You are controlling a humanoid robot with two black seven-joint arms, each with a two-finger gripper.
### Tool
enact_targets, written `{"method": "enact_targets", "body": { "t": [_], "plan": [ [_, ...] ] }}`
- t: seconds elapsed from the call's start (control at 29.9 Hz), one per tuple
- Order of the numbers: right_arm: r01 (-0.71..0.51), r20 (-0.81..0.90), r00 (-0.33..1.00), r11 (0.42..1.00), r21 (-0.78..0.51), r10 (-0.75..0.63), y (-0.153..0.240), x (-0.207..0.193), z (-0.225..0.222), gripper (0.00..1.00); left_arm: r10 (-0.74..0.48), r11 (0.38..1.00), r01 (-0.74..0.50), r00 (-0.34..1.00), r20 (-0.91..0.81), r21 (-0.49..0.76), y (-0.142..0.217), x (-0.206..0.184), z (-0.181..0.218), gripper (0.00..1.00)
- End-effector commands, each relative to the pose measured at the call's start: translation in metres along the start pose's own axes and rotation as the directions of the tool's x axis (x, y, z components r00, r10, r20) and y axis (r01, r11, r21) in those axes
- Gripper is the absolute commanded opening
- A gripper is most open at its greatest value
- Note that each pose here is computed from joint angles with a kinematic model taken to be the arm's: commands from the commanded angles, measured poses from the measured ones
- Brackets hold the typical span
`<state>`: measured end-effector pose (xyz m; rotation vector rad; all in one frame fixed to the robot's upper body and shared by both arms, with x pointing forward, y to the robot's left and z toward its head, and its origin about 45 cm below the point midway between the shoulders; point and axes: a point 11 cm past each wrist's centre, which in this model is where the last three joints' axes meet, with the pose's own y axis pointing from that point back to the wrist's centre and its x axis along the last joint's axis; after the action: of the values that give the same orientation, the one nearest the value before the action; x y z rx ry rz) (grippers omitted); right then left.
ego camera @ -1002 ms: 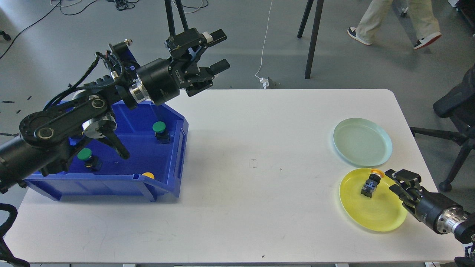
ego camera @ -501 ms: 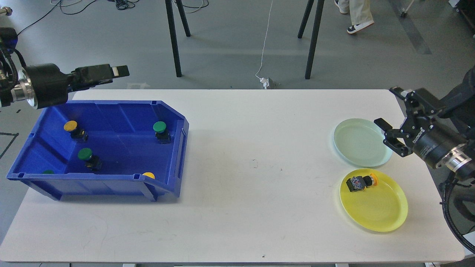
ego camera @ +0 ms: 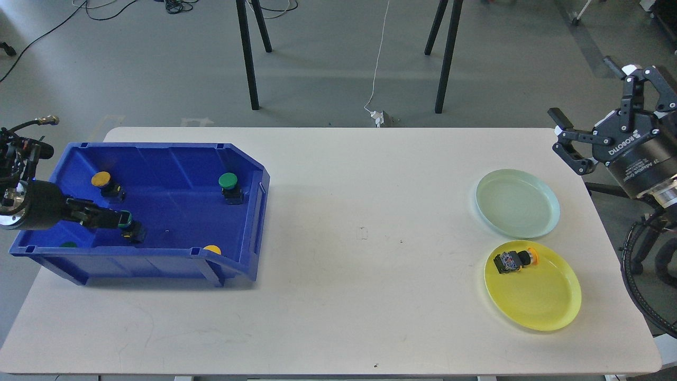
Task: Pass button and place on color plate
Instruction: 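Withdraw the right gripper and lower the left gripper into the bin, then grasp a green-topped button in the bin with the left gripper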
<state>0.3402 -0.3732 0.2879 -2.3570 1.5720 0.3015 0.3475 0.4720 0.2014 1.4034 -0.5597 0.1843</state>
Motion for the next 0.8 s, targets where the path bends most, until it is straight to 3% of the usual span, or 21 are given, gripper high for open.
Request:
{"method": "enact_targets", "body": {
  "t": [0.0, 0.6, 0.77],
  "plan": [
    [-0.007, -0.001, 1.000, 1.000, -0.004, 0.007, 0.002, 0.002, 0.001, 1.00, -0.003, 1.000, 0.003, 1.000, -0.008, -0.003, -0.013, 0.003, 0.004, 0.90],
    [-0.006, 0.007, 1.000, 1.000, -0.015, 0.006, 0.003, 0.001, 0.006, 1.00, -0.035, 0.999, 0.035, 0.999, -0.020, 0.004, -0.044, 0.002, 0.011, 0.90],
    [-0.009, 0.008, 1.000, 1.000, -0.018, 0.009, 0.005, 0.002, 0.007, 1.00, -0.038, 0.999, 0.038, 0.999, -0.030, 0.013, -0.051, 0.002, 0.011, 0.86]
  ]
}}
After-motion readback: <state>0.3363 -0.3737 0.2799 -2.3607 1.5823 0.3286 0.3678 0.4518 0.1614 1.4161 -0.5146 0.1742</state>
